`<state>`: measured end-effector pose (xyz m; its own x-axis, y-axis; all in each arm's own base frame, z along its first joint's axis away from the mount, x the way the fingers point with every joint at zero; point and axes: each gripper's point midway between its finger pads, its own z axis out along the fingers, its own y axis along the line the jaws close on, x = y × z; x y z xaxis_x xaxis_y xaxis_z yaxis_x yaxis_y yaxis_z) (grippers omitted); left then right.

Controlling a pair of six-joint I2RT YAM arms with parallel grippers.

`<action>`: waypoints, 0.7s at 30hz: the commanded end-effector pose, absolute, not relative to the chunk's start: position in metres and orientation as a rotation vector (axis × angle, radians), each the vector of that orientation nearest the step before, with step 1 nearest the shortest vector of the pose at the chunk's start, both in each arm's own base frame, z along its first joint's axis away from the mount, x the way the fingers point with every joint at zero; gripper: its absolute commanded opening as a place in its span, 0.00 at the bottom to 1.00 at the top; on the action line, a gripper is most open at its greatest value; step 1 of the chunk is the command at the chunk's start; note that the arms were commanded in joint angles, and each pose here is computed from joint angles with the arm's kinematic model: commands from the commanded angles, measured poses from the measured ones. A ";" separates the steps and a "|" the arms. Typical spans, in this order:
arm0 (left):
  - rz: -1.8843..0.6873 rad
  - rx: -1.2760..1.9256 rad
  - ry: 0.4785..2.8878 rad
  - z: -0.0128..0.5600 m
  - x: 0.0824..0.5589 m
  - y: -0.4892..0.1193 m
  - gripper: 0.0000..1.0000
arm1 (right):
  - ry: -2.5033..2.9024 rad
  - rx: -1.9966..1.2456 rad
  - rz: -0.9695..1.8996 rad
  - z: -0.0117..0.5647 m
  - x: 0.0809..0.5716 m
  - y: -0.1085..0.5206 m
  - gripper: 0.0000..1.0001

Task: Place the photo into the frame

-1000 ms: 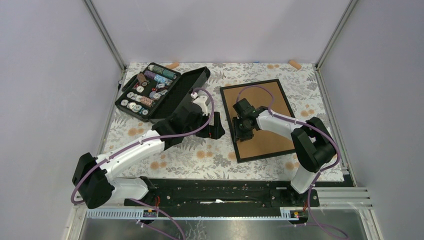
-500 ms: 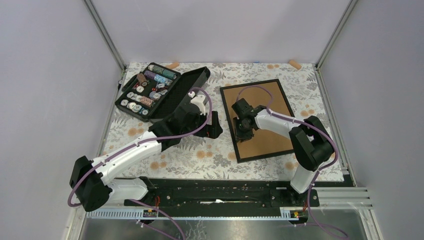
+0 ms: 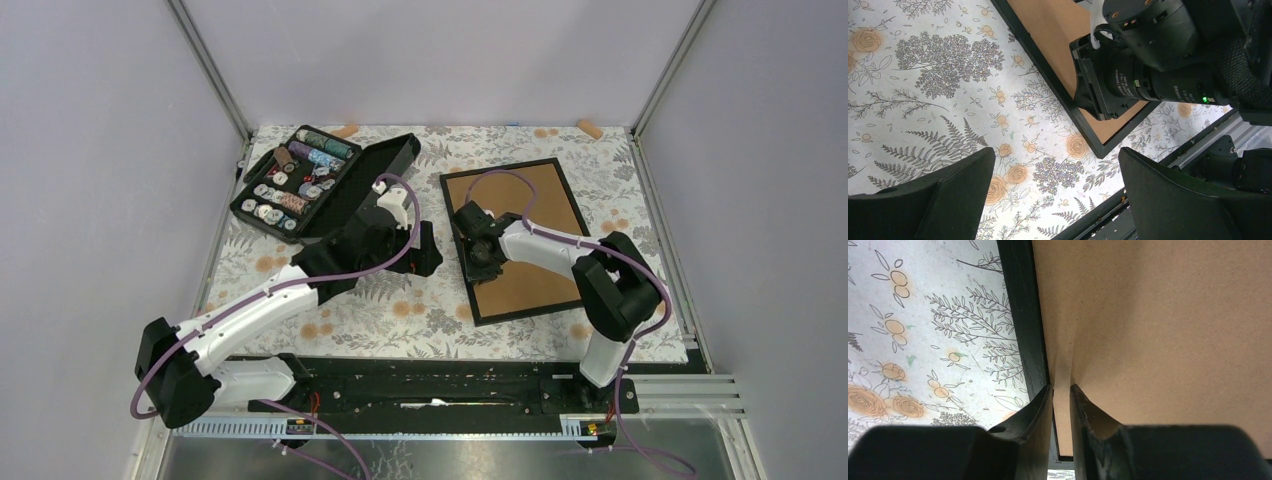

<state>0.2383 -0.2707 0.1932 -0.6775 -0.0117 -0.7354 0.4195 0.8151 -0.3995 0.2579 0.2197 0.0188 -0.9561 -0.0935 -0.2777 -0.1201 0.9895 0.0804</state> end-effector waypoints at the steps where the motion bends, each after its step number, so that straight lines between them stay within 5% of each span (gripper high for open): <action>1: -0.722 0.280 2.127 0.223 0.246 -0.267 0.99 | 2.937 -0.169 -0.296 -0.017 0.234 0.167 0.25; 9: -0.724 0.277 2.117 0.227 0.245 -0.264 0.99 | 2.976 -0.167 -0.413 -0.029 0.223 0.152 0.15; 21: -0.767 0.261 2.153 0.213 0.239 -0.266 0.99 | 2.965 -0.085 -0.248 -0.040 0.221 0.162 0.28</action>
<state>0.2376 -0.2646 0.2003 -0.6665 -0.0265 -0.7451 0.4157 0.8164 -0.4009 0.2553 0.2157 0.0117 -0.9529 -0.0593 -0.2973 -0.0708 0.9971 0.0281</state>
